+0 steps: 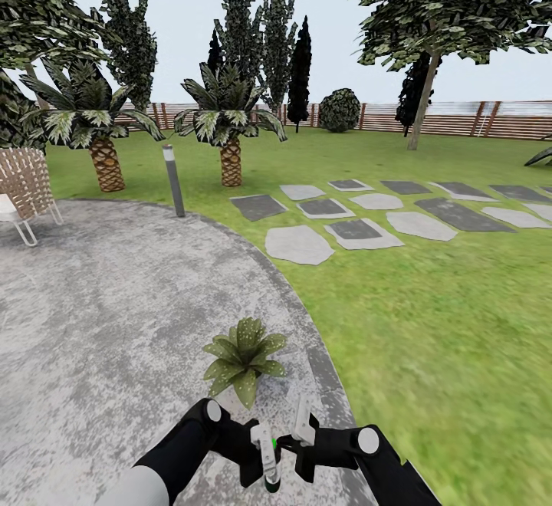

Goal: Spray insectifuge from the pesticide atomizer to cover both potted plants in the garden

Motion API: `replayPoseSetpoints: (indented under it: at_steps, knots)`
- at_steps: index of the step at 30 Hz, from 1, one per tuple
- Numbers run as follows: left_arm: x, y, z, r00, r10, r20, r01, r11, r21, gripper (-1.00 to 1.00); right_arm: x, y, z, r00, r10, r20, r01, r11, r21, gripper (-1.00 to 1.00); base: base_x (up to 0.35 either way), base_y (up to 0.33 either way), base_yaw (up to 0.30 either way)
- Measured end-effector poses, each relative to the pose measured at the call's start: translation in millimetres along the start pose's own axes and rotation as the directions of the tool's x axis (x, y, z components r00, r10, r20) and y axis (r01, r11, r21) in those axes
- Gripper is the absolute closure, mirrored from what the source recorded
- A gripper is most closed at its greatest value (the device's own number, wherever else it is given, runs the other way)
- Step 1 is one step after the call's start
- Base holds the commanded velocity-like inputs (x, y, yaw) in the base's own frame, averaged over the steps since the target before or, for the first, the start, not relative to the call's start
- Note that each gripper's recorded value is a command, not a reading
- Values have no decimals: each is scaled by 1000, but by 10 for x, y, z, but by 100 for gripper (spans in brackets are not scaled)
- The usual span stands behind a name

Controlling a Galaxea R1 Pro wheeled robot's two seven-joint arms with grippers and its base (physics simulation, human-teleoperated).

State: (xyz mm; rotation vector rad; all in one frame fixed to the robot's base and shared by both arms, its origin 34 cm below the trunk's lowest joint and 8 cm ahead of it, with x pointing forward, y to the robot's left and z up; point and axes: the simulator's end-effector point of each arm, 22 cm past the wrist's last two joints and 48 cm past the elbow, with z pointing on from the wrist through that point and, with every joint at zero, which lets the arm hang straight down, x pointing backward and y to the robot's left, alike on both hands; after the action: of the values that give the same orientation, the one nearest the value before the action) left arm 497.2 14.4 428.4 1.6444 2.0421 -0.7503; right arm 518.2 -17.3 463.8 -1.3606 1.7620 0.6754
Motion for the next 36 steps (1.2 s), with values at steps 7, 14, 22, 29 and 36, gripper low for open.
replayPoseSetpoints:
  at_steps: [7,14,22,29,36]
  knots:
    - [-23,-1,-2,1000,-9,15,9,1000,1,100,5,3,1,1000,0,-1,0,1000,-1,100,0,0,0]
    - [367,-135,70,997,-62,-51,63,997,35,100,14,11,4,1000,2,-3,-2,1000,-3,100,0,0,0]
    - [1531,78,-453,967,-151,-207,147,989,-32,100,110,28,-19,1000,8,-18,-8,1000,-8,100,0,0,0]
    - [2137,66,-760,935,-212,-284,204,977,-57,100,255,83,-30,999,33,-39,-33,999,-18,-100,0,0,0]
    - [2562,147,-856,903,-287,-320,244,955,-170,100,679,-10,-284,992,60,-108,-60,998,4,-100,0,0,0]
